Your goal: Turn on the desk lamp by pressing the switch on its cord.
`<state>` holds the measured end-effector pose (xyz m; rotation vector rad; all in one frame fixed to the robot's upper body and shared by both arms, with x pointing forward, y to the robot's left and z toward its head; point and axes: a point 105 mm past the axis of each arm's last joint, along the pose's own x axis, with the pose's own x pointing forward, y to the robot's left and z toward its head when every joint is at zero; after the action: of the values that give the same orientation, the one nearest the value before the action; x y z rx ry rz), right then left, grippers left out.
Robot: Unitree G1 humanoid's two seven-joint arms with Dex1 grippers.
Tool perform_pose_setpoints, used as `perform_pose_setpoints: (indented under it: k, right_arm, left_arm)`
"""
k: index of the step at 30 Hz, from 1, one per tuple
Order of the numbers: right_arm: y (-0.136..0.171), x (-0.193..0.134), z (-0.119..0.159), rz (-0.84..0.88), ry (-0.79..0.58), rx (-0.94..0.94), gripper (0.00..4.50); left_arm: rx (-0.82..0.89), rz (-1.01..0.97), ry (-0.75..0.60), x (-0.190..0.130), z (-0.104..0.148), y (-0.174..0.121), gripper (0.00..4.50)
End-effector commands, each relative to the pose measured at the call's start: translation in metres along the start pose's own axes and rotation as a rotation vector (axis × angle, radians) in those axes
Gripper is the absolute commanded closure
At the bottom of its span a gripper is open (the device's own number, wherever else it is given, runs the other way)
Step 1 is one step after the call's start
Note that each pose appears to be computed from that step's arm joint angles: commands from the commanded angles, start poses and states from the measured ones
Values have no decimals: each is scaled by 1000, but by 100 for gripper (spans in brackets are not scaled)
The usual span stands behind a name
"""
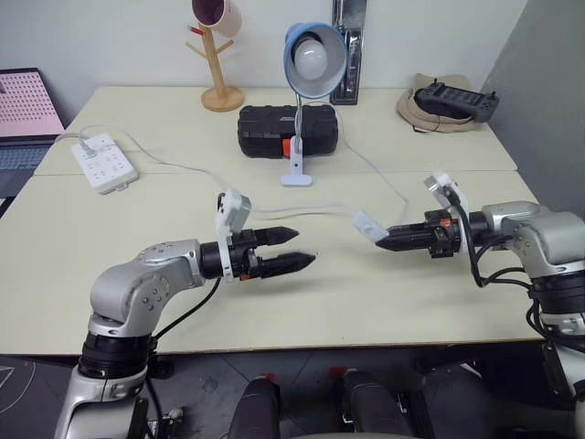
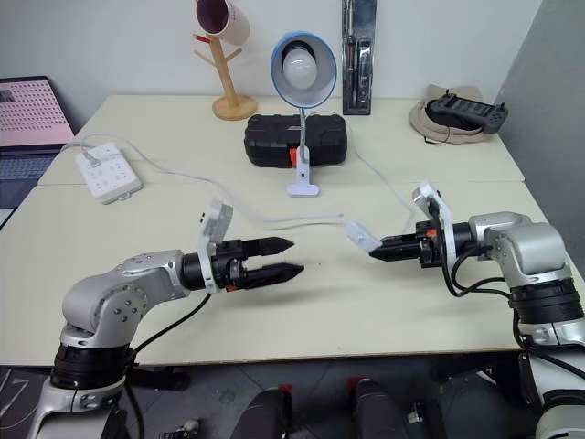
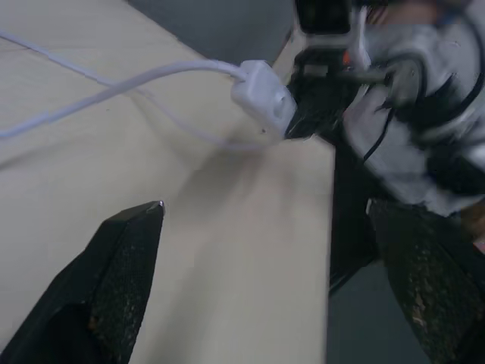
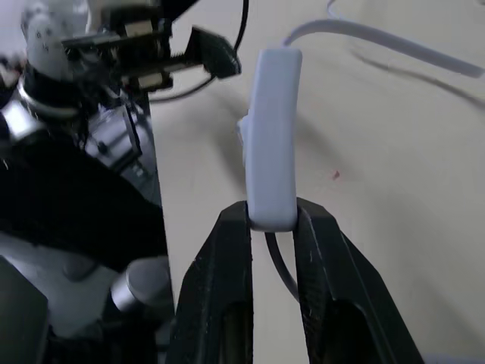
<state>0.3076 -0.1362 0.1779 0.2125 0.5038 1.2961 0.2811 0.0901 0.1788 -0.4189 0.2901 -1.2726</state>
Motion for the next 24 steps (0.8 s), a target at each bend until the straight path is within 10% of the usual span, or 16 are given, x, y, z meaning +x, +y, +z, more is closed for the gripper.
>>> perform_pose_setpoints:
  k: [1, 24]
  right_arm:
    - [15, -4, 14, 16, -94, 65, 410]
    - [58, 9, 25, 153, -123, 129, 410]
  left_arm:
    - [-136, -87, -79, 6, 11, -16, 0]
    - [-307, -210, -222, 55, 27, -30, 0]
